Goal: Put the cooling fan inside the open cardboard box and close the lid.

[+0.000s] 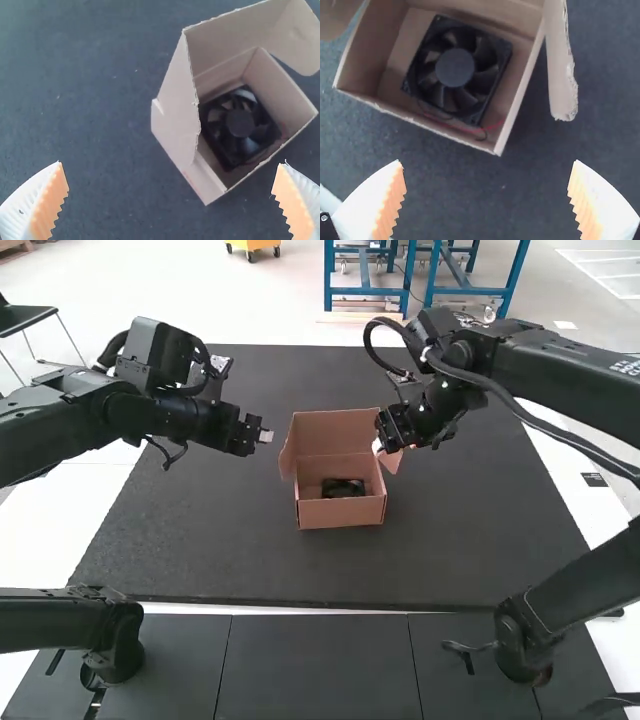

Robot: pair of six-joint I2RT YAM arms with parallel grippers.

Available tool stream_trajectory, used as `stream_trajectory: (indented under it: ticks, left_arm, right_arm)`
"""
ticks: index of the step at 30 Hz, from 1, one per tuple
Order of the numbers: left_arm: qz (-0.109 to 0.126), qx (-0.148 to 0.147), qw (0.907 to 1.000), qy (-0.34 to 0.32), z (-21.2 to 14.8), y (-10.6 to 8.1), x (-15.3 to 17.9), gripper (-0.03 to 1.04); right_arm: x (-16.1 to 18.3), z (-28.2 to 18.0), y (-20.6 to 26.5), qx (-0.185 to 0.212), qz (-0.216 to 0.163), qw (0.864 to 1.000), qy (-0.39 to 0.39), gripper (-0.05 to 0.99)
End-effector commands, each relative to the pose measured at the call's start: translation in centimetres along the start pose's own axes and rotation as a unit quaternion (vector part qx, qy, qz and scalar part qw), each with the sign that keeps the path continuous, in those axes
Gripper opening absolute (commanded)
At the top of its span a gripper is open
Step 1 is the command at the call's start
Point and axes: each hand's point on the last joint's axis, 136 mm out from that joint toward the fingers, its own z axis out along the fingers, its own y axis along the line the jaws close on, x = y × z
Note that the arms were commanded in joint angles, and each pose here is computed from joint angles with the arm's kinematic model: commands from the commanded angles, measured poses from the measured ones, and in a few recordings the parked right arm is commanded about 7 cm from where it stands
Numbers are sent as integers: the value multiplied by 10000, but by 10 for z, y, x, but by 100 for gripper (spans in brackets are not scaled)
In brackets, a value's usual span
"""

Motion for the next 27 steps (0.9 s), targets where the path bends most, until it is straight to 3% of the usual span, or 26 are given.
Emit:
stream_trajectory:
  ticks: [1,8,17,27]
  left_arm:
    - [-103,-167,9996,-180,-3,6,-19,96]
    - [-113,-583,9982,-12,8,21,-20,96]
    - [-186,-856,9956,347,25,36,-12,96]
    - [-334,-1047,9925,529,41,56,-4,96]
  right_arm:
    - [-4,-11,-9,190,-313,9983,-463,73]
    - [-4,-11,-8,218,-459,9917,-1178,73]
    - [4,-1,-16,306,-417,9875,-1488,76]
    - [1,-1,-57,817,-302,9796,-1813,77]
